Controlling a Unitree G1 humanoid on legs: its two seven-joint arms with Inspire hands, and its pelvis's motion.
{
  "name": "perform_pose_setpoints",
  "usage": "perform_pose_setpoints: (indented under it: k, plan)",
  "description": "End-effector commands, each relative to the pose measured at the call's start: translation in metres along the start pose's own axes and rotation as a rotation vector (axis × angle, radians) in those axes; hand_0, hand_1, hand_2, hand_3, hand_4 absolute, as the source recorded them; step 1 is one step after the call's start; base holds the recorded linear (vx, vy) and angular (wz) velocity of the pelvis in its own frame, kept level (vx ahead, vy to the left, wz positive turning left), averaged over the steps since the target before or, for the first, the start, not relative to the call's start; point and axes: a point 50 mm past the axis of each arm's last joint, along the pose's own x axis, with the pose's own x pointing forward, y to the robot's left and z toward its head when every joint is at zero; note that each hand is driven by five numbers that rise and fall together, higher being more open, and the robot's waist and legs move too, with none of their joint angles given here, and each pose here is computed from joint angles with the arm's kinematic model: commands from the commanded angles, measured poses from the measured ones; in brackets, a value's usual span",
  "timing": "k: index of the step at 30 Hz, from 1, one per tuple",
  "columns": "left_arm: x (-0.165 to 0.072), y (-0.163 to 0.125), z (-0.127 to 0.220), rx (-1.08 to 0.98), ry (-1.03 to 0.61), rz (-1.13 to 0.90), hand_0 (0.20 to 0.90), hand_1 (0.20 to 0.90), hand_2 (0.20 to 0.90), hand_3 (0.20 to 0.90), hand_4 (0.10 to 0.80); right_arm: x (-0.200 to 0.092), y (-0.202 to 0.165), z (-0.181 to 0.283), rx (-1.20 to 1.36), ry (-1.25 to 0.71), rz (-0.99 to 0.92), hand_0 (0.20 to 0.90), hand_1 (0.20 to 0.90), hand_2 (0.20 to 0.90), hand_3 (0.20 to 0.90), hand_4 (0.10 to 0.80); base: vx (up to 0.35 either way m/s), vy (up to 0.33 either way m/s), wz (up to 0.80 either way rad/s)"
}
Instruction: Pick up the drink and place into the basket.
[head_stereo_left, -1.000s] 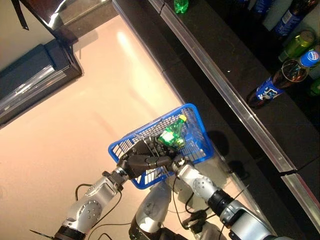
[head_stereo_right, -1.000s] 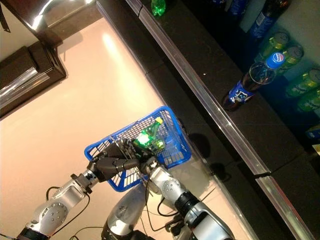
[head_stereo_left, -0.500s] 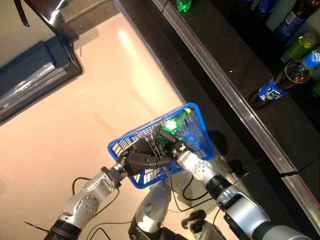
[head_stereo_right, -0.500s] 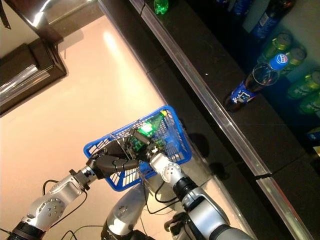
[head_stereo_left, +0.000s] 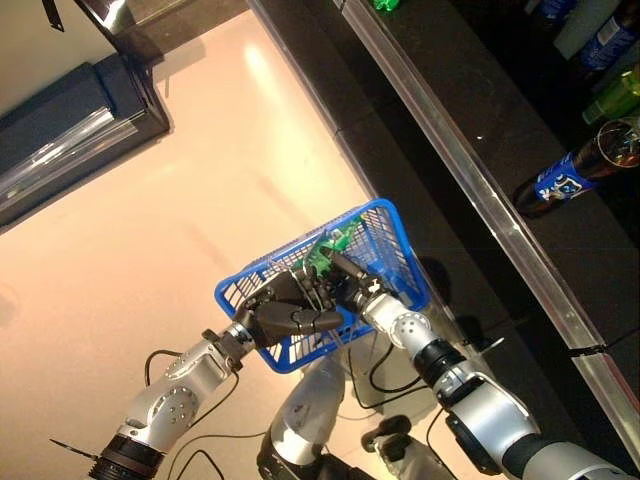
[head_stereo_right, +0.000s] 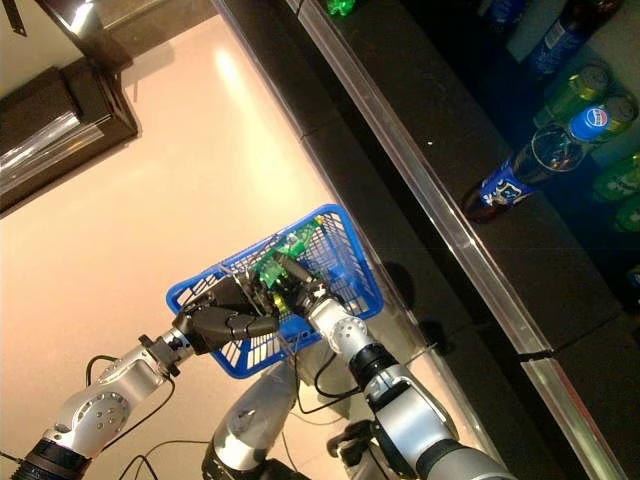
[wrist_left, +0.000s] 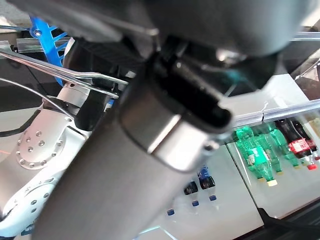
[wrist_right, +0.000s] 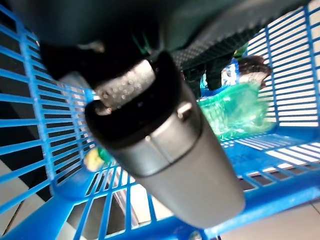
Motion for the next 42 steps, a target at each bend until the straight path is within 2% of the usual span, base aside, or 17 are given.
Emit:
perform_pose_setpoints:
  k: [1,4,12,17,21,26,30,32,34,36,37,38,42]
  plan:
    - [0.011,-0.110,0.094,0.131,-0.497,-0.691,0.300,0.300,0.300,0.200,0.100,-0.012,0.100,-0.007,-0.087,-0.012,0.371,0.900,0.900,0.900,0.900,0.800,0.000,0.000,0.00]
    - [0.014,-0.101,0.092,0.073,-0.503,-0.629,0.300,0.300,0.300,0.200,0.100,-0.016,0.099,-0.008,-0.100,-0.042,0.377,0.900,0.900,0.900,0.900,0.800,0.000,0.000,0.00]
    - [0.008,-0.092,0.093,0.074,-0.560,-0.548,0.300,0.300,0.300,0.200,0.100,-0.030,0.088,0.001,-0.181,-0.146,0.412,0.900,0.900,0.900,0.900,0.800,-0.010,0.005,-0.04]
    - [0.002,-0.072,0.095,0.087,-0.625,-0.404,0.300,0.300,0.300,0.200,0.100,-0.050,0.073,-0.003,-0.301,-0.207,0.461,0.900,0.900,0.900,0.900,0.800,-0.038,-0.008,-0.12]
    - [-0.006,-0.050,0.092,0.044,-0.677,-0.268,0.300,0.300,0.300,0.200,0.100,-0.067,0.046,-0.005,-0.392,-0.205,0.507,0.900,0.900,0.900,0.900,0.800,-0.076,-0.017,-0.20]
    - [-0.022,-0.016,0.084,0.043,-0.754,-0.049,0.300,0.300,0.300,0.200,0.100,-0.091,0.029,-0.009,-0.303,-0.180,0.675,0.900,0.900,0.900,0.900,0.800,-0.027,-0.044,-0.19]
    - [-0.032,-0.003,0.078,0.096,-0.773,0.087,0.300,0.300,0.300,0.200,0.100,-0.097,0.015,-0.012,-0.268,-0.183,0.701,0.900,0.900,0.900,0.900,0.800,-0.016,-0.042,-0.17]
    - [-0.048,0.020,0.062,0.098,-0.753,0.279,0.300,0.300,0.300,0.200,0.100,-0.105,-0.013,-0.022,-0.217,-0.149,0.705,0.900,0.900,0.900,0.900,0.800,0.005,-0.062,-0.15]
    - [-0.058,0.034,0.050,0.061,-0.740,0.371,0.300,0.300,0.300,0.200,0.100,-0.106,-0.029,-0.025,-0.211,-0.145,0.669,0.900,0.900,0.900,0.900,0.800,0.007,-0.025,-0.24]
    - [-0.075,0.052,0.025,0.025,-0.693,0.551,0.300,0.300,0.300,0.200,0.100,-0.109,-0.059,-0.035,-0.197,-0.107,0.620,0.900,0.900,0.900,0.900,0.800,-0.001,-0.032,-0.19]
    - [-0.076,0.052,0.024,0.021,-0.690,0.560,0.300,0.300,0.300,0.200,0.100,-0.109,-0.061,-0.035,-0.197,-0.107,0.618,0.900,0.900,0.900,0.900,0.800,0.022,-0.029,-0.23]
    - [-0.090,0.067,0.003,-0.007,-0.642,0.679,0.300,0.300,0.300,0.200,0.100,-0.113,-0.085,-0.042,-0.186,-0.073,0.582,0.900,0.900,0.900,0.900,0.800,0.039,-0.009,-0.32]
    - [-0.114,0.088,-0.042,-0.090,-0.485,0.946,0.300,0.300,0.300,0.200,0.100,-0.119,-0.133,-0.050,-0.201,-0.036,0.426,0.900,0.900,0.900,0.900,0.800,0.054,-0.004,-0.37]
